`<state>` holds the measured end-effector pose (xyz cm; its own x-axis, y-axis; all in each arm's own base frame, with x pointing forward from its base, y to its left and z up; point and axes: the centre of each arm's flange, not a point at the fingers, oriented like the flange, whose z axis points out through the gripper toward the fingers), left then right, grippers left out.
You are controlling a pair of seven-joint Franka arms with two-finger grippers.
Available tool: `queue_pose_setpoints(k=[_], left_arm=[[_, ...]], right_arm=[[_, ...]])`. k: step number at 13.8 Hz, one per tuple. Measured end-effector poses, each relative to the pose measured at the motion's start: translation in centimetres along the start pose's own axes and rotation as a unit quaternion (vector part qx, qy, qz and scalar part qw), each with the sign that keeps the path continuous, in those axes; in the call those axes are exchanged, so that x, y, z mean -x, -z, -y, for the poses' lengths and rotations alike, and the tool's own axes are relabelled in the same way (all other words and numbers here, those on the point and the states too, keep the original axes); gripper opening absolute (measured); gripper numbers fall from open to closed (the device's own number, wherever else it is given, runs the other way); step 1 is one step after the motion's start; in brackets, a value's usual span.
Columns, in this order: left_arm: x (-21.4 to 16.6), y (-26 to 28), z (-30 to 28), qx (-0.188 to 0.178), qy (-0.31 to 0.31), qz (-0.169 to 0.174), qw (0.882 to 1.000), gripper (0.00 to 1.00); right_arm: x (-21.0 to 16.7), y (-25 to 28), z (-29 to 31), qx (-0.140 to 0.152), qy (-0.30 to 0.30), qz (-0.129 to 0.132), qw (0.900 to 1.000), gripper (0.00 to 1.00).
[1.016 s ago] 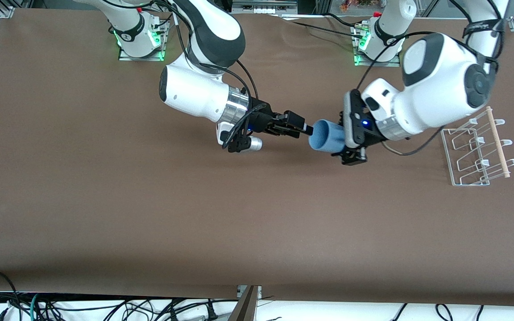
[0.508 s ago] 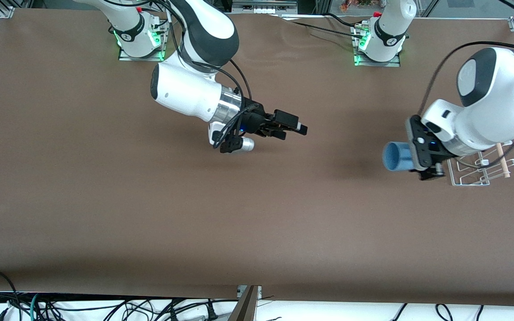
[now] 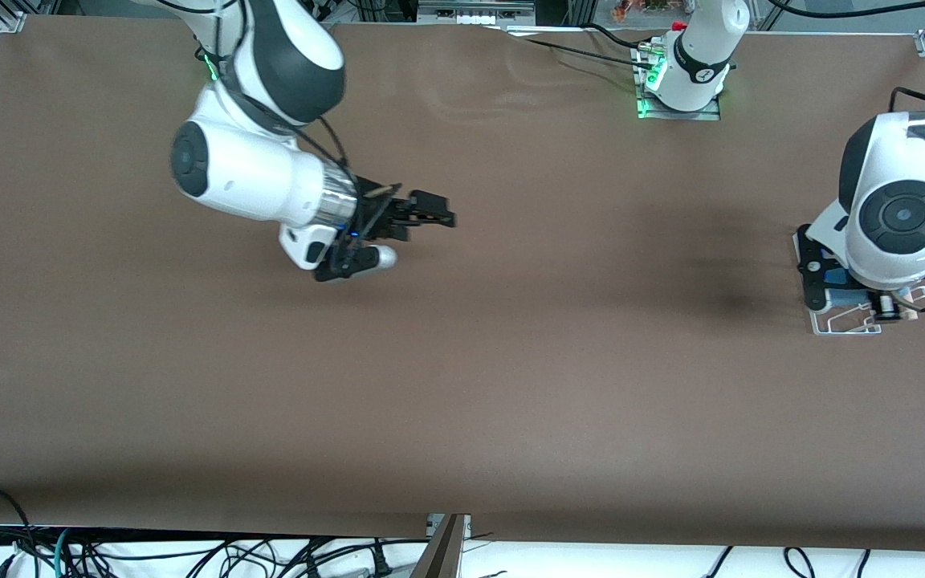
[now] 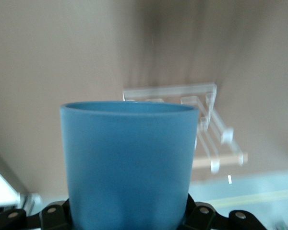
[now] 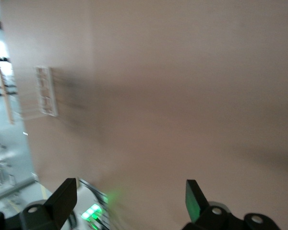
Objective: Transfer cup to left arm and place on rack
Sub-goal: 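Open the right gripper while the left gripper carries the cup away, then lower the cup onto a rack hook with the left gripper while the right gripper retracts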
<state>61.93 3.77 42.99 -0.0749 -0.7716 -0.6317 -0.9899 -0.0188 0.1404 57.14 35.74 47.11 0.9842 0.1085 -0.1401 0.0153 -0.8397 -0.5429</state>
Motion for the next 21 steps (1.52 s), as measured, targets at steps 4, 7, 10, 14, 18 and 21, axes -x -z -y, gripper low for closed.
queue_pose_setpoints(k=[4,7,10,14,18,21], left_arm=[[-1.6,-5.9,-1.7,0.026,-0.055,0.188,0.980,0.72],[-3.6,-8.8,-2.8,0.002,-0.072,0.287,0.955,0.72],[-5.4,-11.5,-4.3,-0.022,-0.073,0.341,0.937,0.72],[-5.9,-13.5,-5.1,-0.045,-0.074,0.367,0.926,0.72],[-5.6,-14.6,-5.4,-0.055,-0.079,0.380,0.920,0.72],[-6.5,-16.0,-6.1,-0.064,-0.069,0.382,0.919,0.72]], right_arm=[[0.2,5.3,-5.6,0.159,0.013,0.003,0.987,1.00],[0.7,9.5,-8.5,0.233,0.024,-0.003,0.972,1.00],[0.7,14.7,-12.7,0.252,0.047,-0.005,0.967,1.00],[1.7,22.9,-19.5,0.250,0.018,-0.008,0.968,1.00],[3.2,25.3,-21.5,0.278,0.007,0.020,0.960,1.00],[3.7,25.2,-22.7,0.290,0.006,0.003,0.957,1.00]])
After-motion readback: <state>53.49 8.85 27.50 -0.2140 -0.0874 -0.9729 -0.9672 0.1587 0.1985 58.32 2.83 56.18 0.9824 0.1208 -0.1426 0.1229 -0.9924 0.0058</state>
